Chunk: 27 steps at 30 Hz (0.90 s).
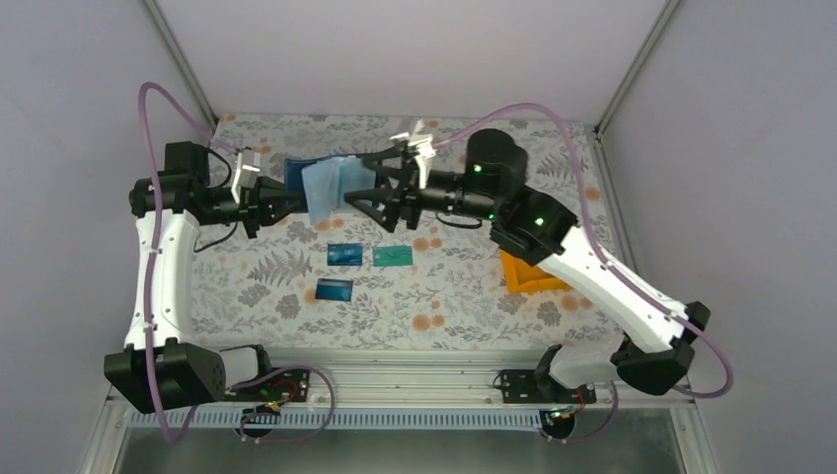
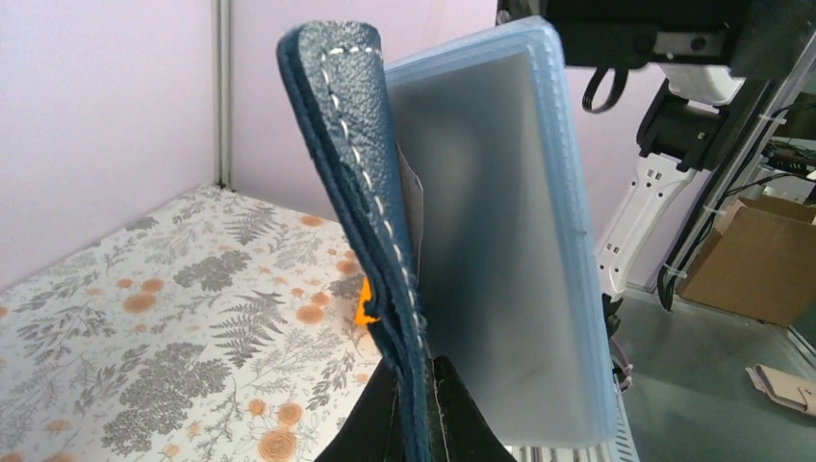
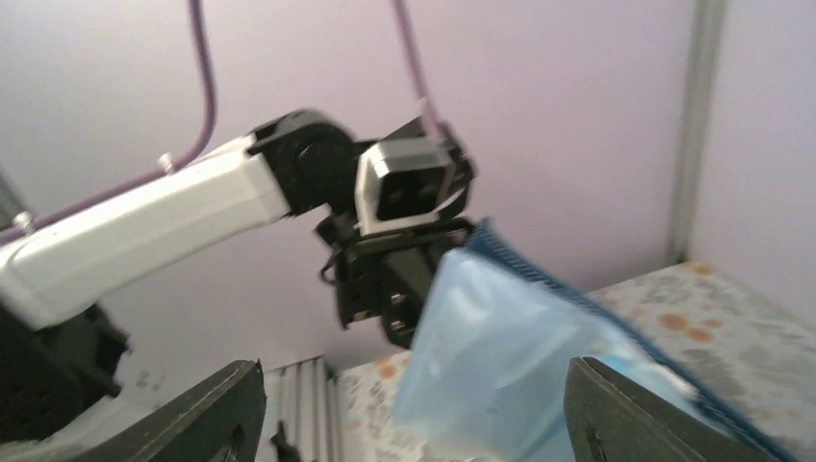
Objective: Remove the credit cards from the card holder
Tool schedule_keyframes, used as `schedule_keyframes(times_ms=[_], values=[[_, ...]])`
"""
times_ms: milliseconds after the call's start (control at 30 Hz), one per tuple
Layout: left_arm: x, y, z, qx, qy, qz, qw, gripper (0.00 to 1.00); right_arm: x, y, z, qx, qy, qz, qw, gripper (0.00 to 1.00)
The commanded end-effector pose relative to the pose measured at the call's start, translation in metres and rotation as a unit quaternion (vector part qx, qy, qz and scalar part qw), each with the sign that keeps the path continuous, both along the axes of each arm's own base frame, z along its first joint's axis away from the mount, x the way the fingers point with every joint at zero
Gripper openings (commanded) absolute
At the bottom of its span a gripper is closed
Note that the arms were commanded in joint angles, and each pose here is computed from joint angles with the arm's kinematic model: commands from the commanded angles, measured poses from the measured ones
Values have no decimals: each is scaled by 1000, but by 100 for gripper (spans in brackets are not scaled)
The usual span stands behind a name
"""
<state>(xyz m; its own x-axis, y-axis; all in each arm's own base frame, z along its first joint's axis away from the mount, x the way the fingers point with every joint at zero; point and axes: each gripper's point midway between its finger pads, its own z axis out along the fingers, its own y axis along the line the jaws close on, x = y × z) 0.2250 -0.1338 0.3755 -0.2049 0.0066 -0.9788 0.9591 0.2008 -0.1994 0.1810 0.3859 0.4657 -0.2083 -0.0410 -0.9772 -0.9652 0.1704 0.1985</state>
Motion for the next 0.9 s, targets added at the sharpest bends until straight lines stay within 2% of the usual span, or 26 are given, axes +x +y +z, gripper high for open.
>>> schedule_keyframes(times_ms=[0, 67, 167, 333, 567, 633, 700, 867], values=[[-13, -2, 32, -29, -47, -13, 998, 2, 36, -44, 24, 22, -27, -124, 992, 81], [-15, -2, 39, -28, -53, -13, 998, 3, 50, -62, 24, 31, -18, -162, 986, 85], [-20, -3, 50, -30, -64, -16, 997, 2, 58, -74, 20, 38, -4, -156, 987, 99], [-26, -4, 55, -34, -76, -19, 996, 2, 57, -55, -9, 7, 23, -59, 998, 100], [-38, -6, 62, -38, -96, -24, 994, 2, 65, -31, -29, 2, 48, 7, 999, 99], [-39, -6, 61, -40, -95, -25, 994, 2, 63, -22, -41, -8, 69, 37, 997, 90], [-39, -6, 61, -42, -95, -25, 994, 2, 58, -13, -49, -13, 80, 65, 995, 75], [-36, -5, 56, -45, -90, -25, 995, 2, 23, 6, -45, -9, 61, 151, 987, 47]])
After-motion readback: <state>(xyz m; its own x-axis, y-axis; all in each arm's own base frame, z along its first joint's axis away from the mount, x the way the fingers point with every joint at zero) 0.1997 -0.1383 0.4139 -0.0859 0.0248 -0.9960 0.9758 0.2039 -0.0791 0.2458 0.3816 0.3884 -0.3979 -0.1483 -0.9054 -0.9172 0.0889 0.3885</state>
